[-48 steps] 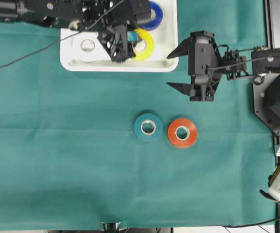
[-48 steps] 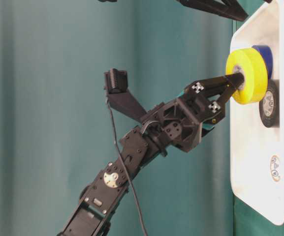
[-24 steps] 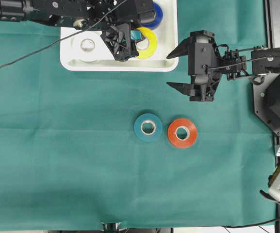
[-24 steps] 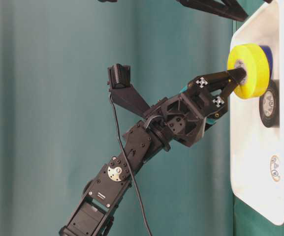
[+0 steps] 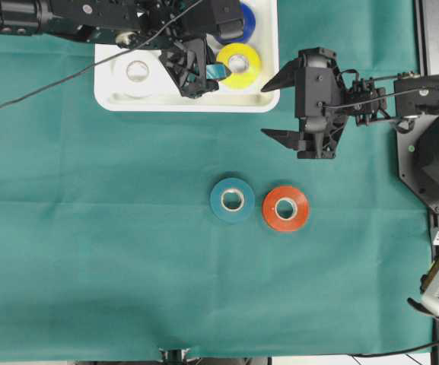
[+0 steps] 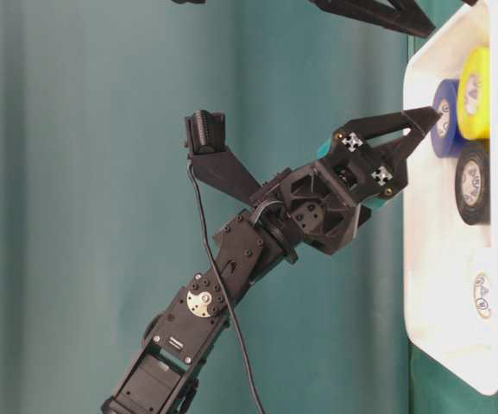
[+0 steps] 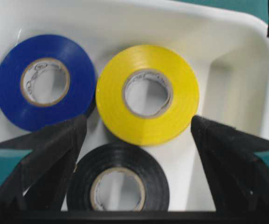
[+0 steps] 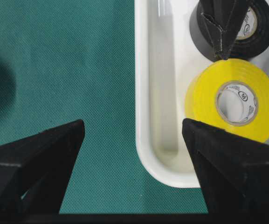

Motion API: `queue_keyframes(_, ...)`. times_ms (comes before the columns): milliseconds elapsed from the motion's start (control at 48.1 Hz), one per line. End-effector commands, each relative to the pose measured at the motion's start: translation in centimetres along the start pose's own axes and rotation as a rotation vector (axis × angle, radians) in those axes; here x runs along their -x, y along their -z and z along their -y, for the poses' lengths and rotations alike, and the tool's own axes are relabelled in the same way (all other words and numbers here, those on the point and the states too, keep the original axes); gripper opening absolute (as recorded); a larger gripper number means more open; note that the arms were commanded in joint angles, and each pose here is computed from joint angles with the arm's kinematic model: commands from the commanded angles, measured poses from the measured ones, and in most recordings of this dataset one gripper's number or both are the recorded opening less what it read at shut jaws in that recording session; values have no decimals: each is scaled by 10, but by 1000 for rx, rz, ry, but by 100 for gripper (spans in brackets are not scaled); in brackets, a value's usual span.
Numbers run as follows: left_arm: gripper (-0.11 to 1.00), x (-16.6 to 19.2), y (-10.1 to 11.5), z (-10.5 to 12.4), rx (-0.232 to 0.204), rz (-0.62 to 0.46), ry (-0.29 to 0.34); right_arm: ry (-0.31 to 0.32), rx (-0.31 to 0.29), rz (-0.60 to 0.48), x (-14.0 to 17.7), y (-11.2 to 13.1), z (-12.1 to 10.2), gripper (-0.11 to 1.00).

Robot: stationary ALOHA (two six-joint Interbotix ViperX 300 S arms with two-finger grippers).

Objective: Put the tape alternately from left to right into the white case.
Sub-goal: 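Release the yellow roll in the tray and withdraw the left gripper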

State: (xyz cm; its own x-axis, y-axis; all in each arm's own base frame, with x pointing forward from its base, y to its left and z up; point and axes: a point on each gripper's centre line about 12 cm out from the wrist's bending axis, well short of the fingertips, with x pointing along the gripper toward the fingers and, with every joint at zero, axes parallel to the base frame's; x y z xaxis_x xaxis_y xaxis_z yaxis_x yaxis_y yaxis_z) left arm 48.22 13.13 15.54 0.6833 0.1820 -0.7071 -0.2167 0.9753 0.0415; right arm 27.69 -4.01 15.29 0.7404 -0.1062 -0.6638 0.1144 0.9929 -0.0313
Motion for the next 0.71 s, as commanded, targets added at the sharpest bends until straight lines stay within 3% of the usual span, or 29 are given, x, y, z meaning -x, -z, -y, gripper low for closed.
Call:
queue_keyframes(0, 99, 15, -23, -1, 3, 69, -3, -3, 1, 30, 1, -10, -1, 82)
queue_keyframes(270, 99, 19, -25, 6, -5, 70, 6, -3, 1, 30, 2, -10, -1, 82)
queue_keyframes(686, 99, 61, -10, 57, -78, 71, 86, -5, 2, 29, 1, -8, -1, 82)
